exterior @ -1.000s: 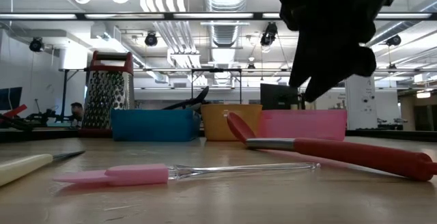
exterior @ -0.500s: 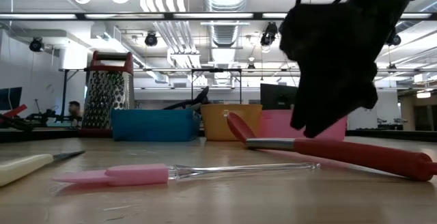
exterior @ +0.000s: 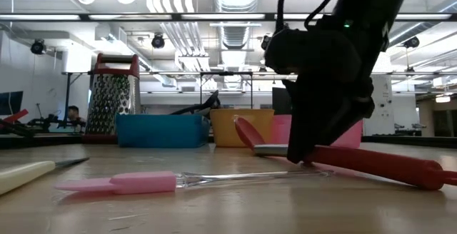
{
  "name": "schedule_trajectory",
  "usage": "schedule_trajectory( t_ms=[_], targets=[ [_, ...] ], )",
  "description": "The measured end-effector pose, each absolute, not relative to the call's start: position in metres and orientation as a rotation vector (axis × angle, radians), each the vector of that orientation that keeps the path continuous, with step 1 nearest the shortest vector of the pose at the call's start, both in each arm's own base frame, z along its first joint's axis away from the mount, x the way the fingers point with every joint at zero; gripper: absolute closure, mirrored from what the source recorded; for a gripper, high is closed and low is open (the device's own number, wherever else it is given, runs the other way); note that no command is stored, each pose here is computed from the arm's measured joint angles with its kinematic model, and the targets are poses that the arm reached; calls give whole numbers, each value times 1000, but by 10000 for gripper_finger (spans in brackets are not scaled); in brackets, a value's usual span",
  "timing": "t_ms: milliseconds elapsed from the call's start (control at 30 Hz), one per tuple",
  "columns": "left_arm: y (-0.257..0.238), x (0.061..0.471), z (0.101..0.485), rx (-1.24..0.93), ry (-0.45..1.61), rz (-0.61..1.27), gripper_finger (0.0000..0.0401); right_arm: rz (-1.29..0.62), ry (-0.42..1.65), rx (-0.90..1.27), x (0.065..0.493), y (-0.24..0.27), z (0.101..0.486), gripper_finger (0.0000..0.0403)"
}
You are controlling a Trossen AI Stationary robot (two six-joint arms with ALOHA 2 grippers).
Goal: Pick & Place Kitchen Items
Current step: Put the red serving spoon into the blue bin
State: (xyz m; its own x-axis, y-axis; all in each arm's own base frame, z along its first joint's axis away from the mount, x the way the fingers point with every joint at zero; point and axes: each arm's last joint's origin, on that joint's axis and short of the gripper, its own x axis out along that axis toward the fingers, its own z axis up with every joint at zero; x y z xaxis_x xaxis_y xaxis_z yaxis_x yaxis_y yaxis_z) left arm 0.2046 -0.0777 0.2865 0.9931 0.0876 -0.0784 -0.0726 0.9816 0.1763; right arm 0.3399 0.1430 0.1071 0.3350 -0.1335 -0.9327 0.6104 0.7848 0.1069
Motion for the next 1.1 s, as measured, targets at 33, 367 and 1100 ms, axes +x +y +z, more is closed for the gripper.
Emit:
schedule_trajectory(
  t_ms=[33,367,1100],
  targets=[
    [-78,205,286,173,86,81,206,-521,1142,490,340,143,106,259],
    [-78,205,286,172,90,81,206,-509,1168,492,329,143,127,334],
    [-80,210,276,122,146,83,206,-506,313,108,231,186,293,369]
  ],
)
